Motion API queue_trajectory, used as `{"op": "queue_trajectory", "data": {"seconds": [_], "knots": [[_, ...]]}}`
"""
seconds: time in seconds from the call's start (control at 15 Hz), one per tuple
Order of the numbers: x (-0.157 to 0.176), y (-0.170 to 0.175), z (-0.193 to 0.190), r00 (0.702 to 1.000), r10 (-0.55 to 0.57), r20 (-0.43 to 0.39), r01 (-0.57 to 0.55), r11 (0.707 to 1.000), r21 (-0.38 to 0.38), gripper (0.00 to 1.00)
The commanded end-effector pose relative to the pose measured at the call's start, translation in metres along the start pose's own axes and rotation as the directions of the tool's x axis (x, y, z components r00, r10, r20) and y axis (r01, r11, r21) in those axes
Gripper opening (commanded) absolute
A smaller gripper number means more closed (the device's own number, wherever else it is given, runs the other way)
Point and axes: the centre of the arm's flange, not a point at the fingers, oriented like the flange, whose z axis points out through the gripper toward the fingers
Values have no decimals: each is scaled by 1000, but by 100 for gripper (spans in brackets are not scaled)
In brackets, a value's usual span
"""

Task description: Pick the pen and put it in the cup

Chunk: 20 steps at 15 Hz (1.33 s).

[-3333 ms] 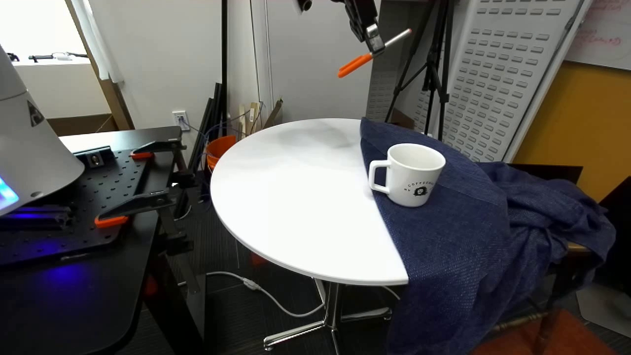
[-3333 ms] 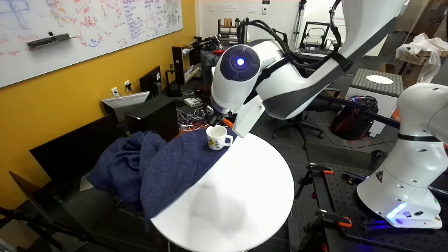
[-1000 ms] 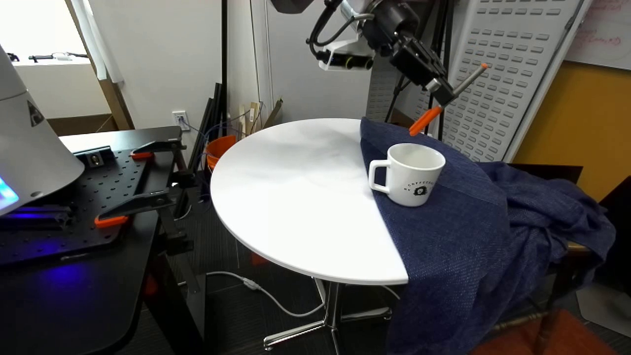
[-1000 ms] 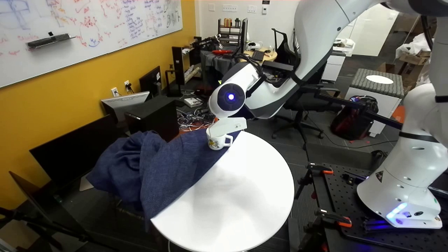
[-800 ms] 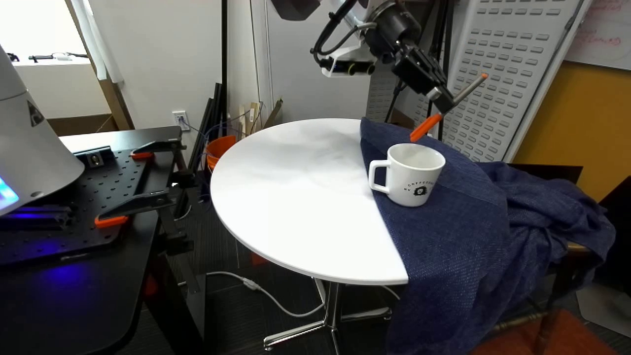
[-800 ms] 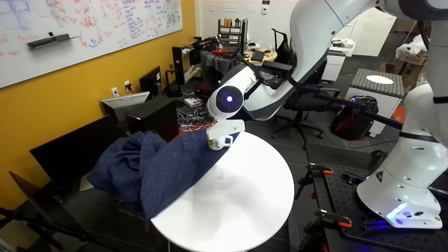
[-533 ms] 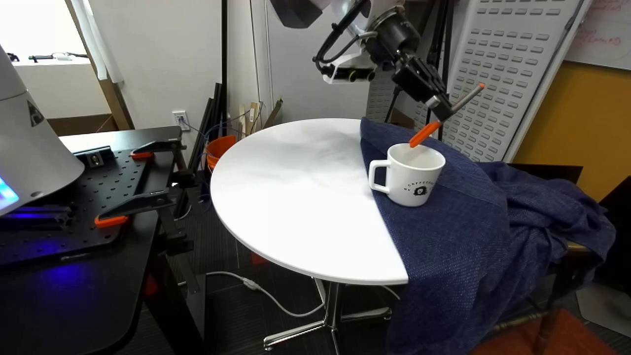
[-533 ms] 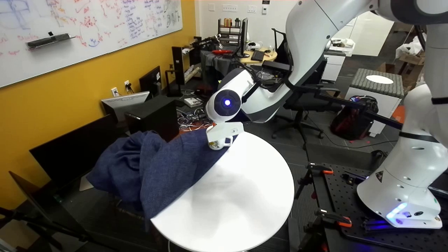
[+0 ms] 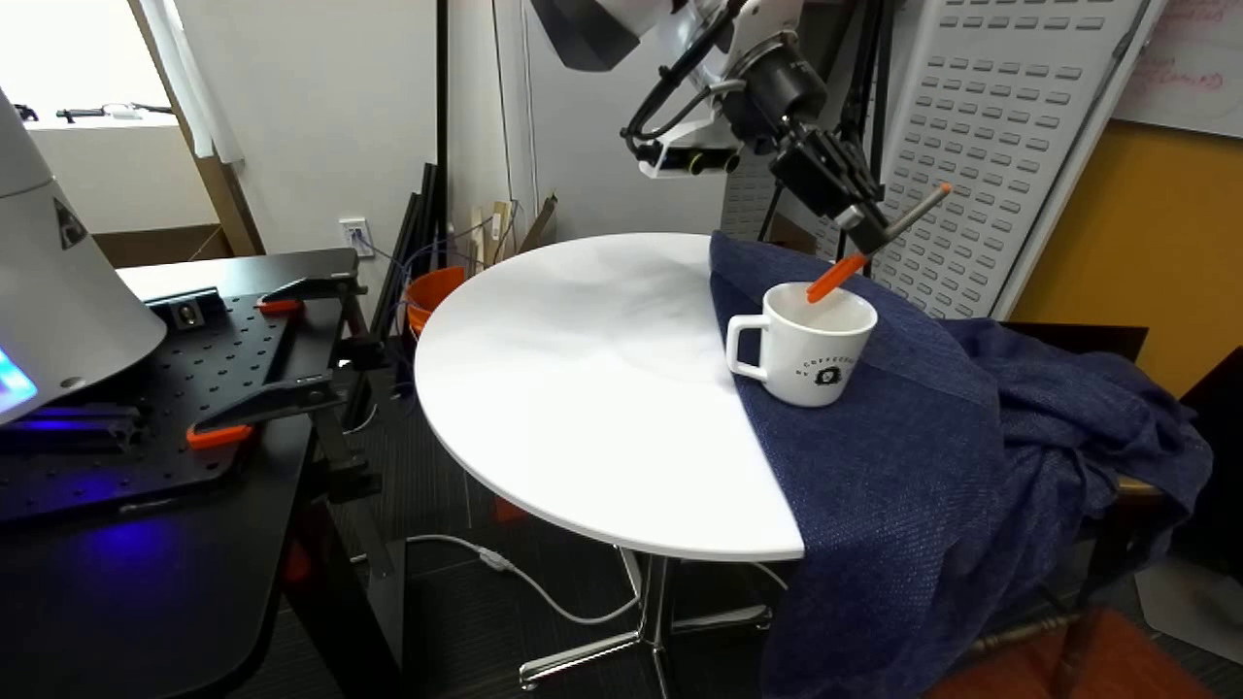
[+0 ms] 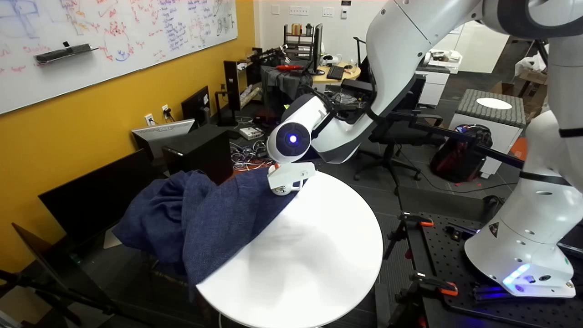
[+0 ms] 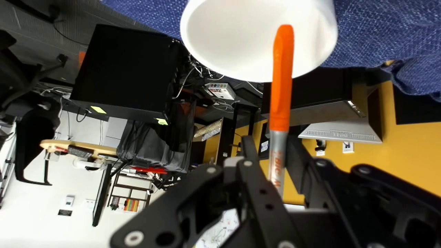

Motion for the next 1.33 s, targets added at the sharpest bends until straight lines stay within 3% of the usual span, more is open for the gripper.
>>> {"op": "queue_trajectory", "data": {"seconds": [0.0,0.33,1.27], "knots": [[1,-5,4,1000,18,-2,-17,999,28,59],[2,-3,2,1000,18,-2,-18,999,29,98],[15,9,-37,999,9,36,-13,992,125,100]]}}
